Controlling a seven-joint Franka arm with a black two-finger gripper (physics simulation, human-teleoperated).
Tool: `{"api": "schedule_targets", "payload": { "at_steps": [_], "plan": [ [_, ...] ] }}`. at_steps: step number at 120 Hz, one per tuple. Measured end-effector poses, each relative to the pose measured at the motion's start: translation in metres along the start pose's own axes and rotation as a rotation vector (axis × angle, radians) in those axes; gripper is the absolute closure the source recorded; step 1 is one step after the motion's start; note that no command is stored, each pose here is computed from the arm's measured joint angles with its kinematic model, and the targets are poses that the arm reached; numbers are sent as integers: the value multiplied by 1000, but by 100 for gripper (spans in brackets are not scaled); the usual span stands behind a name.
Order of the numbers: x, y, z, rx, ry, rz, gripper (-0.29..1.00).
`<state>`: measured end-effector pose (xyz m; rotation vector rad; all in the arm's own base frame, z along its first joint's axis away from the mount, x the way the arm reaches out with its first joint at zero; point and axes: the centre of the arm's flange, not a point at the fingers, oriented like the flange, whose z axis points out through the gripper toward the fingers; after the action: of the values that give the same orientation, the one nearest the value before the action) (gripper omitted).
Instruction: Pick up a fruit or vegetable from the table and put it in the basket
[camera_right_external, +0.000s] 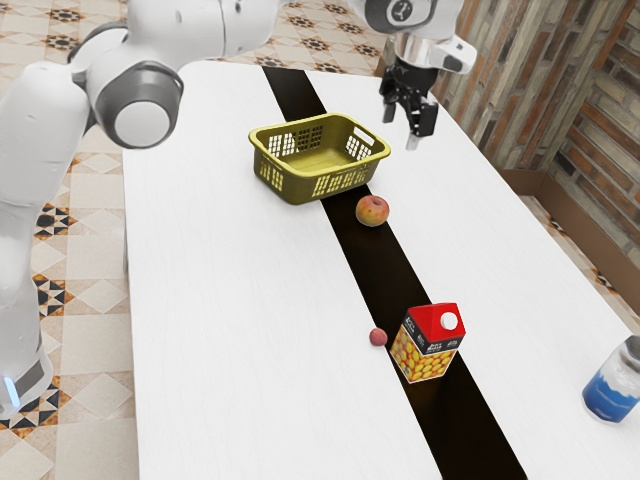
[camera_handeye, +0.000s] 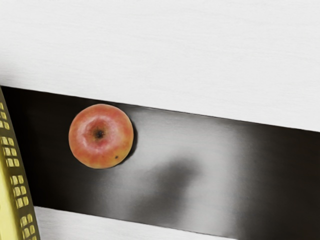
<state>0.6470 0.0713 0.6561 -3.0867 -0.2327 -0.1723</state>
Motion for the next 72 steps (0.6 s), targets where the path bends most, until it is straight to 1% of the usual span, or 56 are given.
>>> {"api": "schedule_targets", "payload": {
  "at_steps": [14,22,35,44,50,62,72],
  "plan": [
    [1,0,-1,-4,14,-1,0],
    [3,-2,9,-3,-1,-3,0],
    [-2,-6,57,-12,-77,-11,0],
    [-6,-6,92,-25,-105,-15,0],
    [-7,-3,106,-32,-101,-14,0],
    [-2,6,115,-41,-61,-4,0],
    [3,0,120,-41,-38,-13,0]
  ]
}}
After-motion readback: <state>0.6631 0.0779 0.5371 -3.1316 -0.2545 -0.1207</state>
